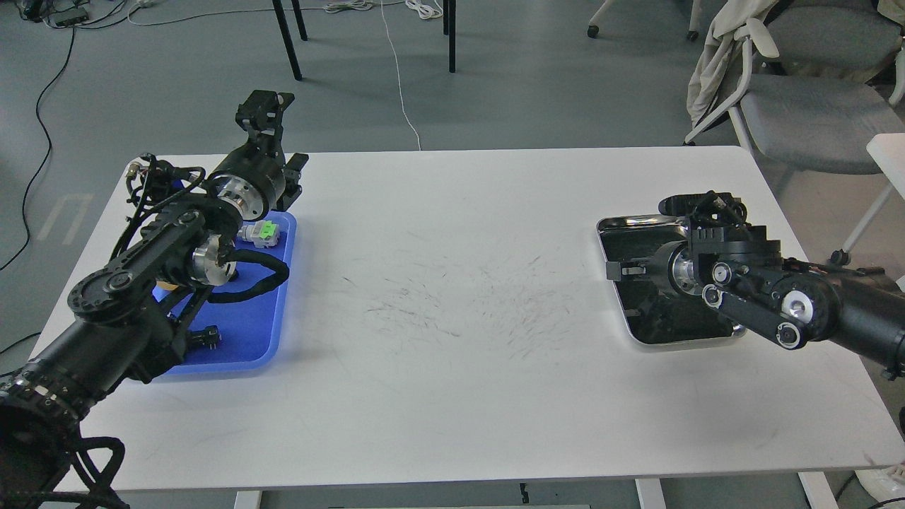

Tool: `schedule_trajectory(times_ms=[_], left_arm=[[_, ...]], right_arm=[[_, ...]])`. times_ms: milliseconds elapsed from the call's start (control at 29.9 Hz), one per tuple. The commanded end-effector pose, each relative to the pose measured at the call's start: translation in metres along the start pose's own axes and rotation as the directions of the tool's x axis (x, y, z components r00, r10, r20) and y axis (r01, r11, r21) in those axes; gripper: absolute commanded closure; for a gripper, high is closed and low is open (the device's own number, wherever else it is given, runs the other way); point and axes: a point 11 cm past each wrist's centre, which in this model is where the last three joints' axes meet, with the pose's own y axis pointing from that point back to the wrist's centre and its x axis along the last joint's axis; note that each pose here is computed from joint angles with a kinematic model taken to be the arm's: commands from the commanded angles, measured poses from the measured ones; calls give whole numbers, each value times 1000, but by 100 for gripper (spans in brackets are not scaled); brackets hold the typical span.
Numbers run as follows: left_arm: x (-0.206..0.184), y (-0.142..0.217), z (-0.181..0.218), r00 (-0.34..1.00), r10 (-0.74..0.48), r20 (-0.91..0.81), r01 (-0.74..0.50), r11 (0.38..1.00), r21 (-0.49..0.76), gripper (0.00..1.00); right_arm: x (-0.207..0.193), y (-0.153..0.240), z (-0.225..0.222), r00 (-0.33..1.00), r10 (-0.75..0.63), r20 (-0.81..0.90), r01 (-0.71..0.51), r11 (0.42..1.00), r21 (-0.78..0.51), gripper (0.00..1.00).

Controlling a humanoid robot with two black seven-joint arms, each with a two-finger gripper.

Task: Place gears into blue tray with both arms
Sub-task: 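Lift the gear with the right gripper and carry it to table center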

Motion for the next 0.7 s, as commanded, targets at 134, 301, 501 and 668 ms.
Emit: schedule_trajectory(times_ms=[134,301,501,668], left_arm=[[0,-1,2,1000,-1,1,1,1000,-4,1],[0,-1,3,1000,0,2,0,1000,-5,1],[1,0,3,1000,1,3,-1,1000,-5,1],[1,0,3,1000,1,3,-1,1000,-5,1]], right_arm=[[-2,-1,2,998,-18,-62,17,1000,-26,39],[-2,-1,-1,998,-21,-67,19,1000,-22,51],[-3,-1,-1,997,-27,-70,25,999,-20,67],[-4,-1,-2,997,-30,-71,29,999,-14,82]])
